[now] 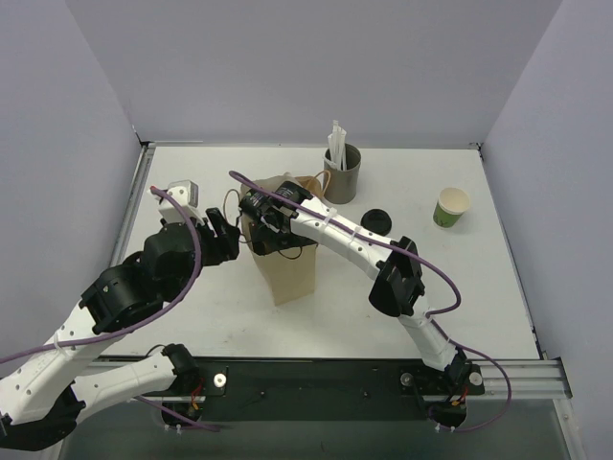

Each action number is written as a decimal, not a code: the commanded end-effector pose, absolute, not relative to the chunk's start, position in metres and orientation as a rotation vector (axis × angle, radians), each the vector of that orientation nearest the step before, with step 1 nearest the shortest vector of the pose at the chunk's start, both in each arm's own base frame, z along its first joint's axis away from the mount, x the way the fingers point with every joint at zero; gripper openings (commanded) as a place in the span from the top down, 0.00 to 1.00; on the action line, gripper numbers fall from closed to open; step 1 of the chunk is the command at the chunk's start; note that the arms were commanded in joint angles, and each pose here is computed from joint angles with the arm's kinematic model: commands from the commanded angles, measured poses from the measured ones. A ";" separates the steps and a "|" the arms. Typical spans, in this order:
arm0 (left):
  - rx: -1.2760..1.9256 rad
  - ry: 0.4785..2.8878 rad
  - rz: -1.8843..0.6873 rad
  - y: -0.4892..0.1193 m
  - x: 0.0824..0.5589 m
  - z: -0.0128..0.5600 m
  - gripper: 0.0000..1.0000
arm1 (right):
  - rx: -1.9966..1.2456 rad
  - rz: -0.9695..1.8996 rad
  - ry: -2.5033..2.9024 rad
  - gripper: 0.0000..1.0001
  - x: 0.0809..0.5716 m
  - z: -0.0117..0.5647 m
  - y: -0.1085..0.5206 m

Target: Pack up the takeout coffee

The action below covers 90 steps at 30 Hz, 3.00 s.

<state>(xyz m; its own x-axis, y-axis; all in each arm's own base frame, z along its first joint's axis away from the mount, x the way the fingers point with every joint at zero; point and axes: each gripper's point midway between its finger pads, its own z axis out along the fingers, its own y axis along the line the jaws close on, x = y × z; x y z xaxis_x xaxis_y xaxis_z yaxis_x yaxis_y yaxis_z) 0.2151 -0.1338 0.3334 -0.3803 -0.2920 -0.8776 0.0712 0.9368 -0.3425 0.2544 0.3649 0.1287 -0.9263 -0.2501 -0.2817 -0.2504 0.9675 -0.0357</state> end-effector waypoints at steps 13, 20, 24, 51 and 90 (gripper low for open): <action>-0.229 1.810 -0.406 -0.131 0.236 0.364 0.36 | -0.268 0.015 2.835 0.00 0.248 0.160 0.354; -0.222 1.801 -0.379 -0.133 0.254 0.365 0.53 | -0.246 0.018 2.824 0.00 0.250 0.163 0.352; -0.210 1.809 -0.371 -0.132 0.260 0.363 0.63 | -0.240 0.024 2.824 0.00 0.249 0.165 0.352; -0.210 1.755 -0.427 -0.144 0.281 0.378 0.61 | -0.228 0.046 2.829 0.00 0.249 0.166 0.353; -0.139 1.779 -0.423 -0.145 0.276 0.368 1.00 | -0.088 0.272 2.623 0.00 0.250 0.261 0.343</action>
<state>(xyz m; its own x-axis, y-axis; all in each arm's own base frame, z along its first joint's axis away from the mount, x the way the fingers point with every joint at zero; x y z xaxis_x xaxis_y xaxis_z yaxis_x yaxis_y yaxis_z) 0.2745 -0.1468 0.3549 -0.2975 -0.2973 -0.9072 0.1142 0.9324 -0.3430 0.2554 0.3584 0.2268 -0.9017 -0.0444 -0.4300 -0.1227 0.9801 0.1561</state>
